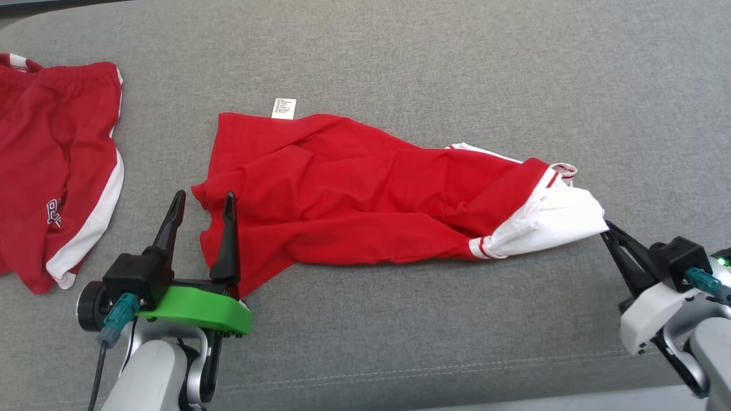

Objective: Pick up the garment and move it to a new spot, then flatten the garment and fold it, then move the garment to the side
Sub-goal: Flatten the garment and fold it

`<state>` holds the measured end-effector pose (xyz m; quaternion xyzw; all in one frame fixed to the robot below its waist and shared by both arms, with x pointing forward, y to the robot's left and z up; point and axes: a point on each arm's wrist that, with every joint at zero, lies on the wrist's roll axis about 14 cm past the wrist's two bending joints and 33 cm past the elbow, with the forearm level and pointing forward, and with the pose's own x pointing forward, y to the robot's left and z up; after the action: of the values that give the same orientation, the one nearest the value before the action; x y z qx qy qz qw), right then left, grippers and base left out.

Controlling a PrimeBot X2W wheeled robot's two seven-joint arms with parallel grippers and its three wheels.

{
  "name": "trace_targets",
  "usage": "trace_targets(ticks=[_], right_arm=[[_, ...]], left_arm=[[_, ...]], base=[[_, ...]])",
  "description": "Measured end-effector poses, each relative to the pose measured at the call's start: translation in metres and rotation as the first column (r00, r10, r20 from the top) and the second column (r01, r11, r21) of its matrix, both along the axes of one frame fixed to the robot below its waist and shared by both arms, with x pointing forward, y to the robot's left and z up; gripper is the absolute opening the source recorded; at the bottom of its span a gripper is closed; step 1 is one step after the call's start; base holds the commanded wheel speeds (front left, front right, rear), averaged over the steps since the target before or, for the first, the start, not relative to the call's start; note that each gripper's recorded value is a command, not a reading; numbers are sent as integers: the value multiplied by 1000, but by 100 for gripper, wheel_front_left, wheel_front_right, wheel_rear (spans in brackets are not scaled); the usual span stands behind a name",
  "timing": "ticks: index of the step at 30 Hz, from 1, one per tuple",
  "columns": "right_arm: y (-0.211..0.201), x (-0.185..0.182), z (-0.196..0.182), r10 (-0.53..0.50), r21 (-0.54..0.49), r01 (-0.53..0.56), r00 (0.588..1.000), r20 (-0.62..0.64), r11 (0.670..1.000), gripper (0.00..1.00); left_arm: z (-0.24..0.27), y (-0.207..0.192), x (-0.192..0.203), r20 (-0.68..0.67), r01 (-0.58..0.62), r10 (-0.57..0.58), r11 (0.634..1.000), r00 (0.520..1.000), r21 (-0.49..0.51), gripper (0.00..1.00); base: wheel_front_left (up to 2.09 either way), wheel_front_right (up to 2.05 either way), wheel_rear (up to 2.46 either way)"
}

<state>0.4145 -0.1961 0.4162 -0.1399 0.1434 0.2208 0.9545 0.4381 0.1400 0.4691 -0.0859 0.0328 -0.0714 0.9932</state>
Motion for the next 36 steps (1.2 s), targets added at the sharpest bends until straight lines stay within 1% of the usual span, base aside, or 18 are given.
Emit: trace_targets(ticks=[2, 6, 8, 9, 10, 11, 14, 17, 22, 28, 31, 33, 36], right_arm=[[2, 5, 0, -33, 28, 33, 999, 14, 999, 0], [28, -9, -20, -5, 74, 8, 999, -42, 997, 0], [31, -13, -26, -17, 93, 23, 998, -63, 995, 0], [30, -13, -27, -32, 106, 39, 997, -67, 994, 22], [31, -14, -27, -46, 123, 54, 997, -68, 991, 91], [30, -15, -27, -64, 142, 74, 995, -72, 987, 100], [21, -20, -26, -133, 192, 146, 988, -82, 970, 100], [12, -20, -14, -201, 248, 208, 978, -55, 946, 100], [-4, -13, 36, -322, 377, 271, 944, 77, 886, 100], [-10, -12, 85, -410, 486, 275, 891, 196, 830, 100], [-11, -13, 101, -437, 514, 270, 868, 235, 814, 100], [-9, -14, 111, -442, 525, 261, 859, 257, 811, 100], [3, -15, 119, -420, 518, 235, 865, 275, 822, 100]], left_arm=[[1, 1, -1, 0, -1, 1, 1000, 1000, 0, 100], [-1, 4, -4, -11, -11, 11, 1000, 1000, -2, 100], [-2, 5, -5, -19, -13, 13, 1000, 1000, -2, 100], [-2, 5, -6, -20, -13, 13, 1000, 1000, -1, 100], [-3, 5, -7, -24, -13, 13, 1000, 1000, -1, 100], [-3, 5, -9, -25, -15, 15, 1000, 1000, -2, 100], [-3, 8, -12, -29, -23, 23, 1000, 999, 2, 100], [-2, 12, -15, -32, -31, 32, 999, 999, 14, 100], [2, 23, -18, -18, -57, 58, 997, 998, 50, 100], [18, 36, -23, 27, -94, 92, 993, 995, 73, 100], [28, 38, -26, 59, -100, 96, 992, 994, 79, 100], [32, 42, -30, 73, -102, 96, 990, 993, 96, 100], [38, 41, -36, 97, -102, 92, 989, 991, 108, 100]], base=[[0, 0, 0], [0, 0, 0], [0, 0, 0], [0, 0, 0], [0, 0, 0], [0, 0, 0], [0, 0, 0], [0, 0, 0], [0, 0, 0], [0, 0, 0], [0, 0, 0], [0, 0, 0], [0, 0, 0]])
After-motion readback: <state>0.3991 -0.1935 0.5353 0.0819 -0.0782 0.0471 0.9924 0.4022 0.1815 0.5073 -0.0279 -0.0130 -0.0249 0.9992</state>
